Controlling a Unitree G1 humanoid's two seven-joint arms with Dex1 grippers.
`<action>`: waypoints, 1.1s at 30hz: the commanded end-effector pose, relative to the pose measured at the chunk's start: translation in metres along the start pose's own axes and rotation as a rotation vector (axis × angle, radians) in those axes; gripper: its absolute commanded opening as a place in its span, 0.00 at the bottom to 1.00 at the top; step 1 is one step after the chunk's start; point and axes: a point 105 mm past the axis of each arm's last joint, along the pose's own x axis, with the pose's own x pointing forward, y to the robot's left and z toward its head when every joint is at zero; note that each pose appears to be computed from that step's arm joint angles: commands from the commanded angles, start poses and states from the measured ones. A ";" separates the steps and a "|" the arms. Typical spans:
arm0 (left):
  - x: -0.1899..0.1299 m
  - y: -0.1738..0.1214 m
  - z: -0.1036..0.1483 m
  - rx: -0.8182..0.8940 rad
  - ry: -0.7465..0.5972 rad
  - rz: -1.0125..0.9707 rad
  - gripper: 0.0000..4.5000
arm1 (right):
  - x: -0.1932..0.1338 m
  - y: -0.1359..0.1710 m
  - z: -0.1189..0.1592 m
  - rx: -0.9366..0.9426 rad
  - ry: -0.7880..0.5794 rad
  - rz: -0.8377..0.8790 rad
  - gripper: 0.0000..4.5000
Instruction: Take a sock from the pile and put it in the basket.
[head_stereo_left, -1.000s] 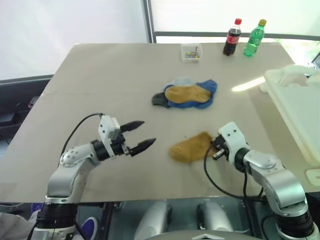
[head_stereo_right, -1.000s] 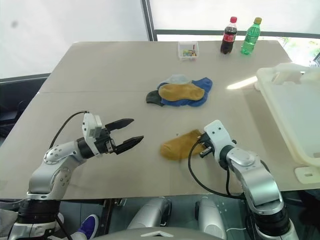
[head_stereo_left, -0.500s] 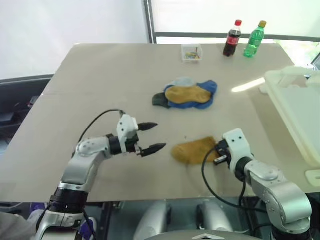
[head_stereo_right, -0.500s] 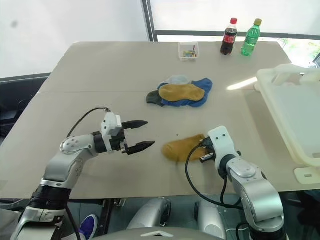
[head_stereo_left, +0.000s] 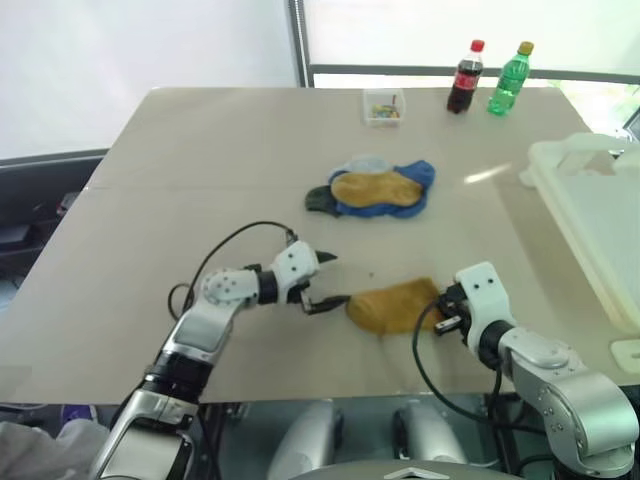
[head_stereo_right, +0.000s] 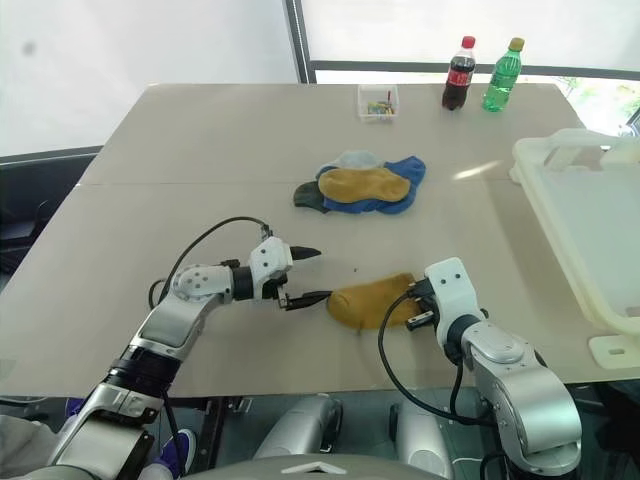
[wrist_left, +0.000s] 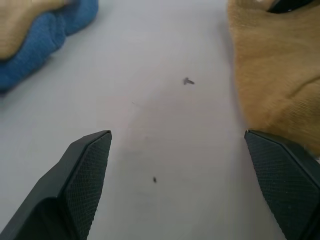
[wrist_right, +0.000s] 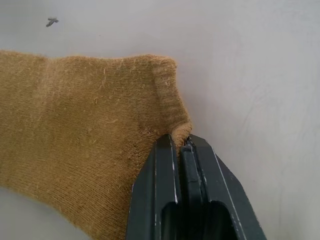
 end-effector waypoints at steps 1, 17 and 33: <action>0.006 0.002 -0.004 0.025 0.014 0.016 1.00 | 0.002 0.000 -0.007 -0.046 -0.008 0.042 0.01; -0.010 0.001 0.035 -0.161 -0.250 -0.022 1.00 | 0.006 -0.015 0.003 0.038 -0.120 0.015 0.75; -0.017 0.010 0.040 -0.293 -0.355 0.153 1.00 | 0.044 -0.038 0.087 -0.361 -0.388 0.061 0.75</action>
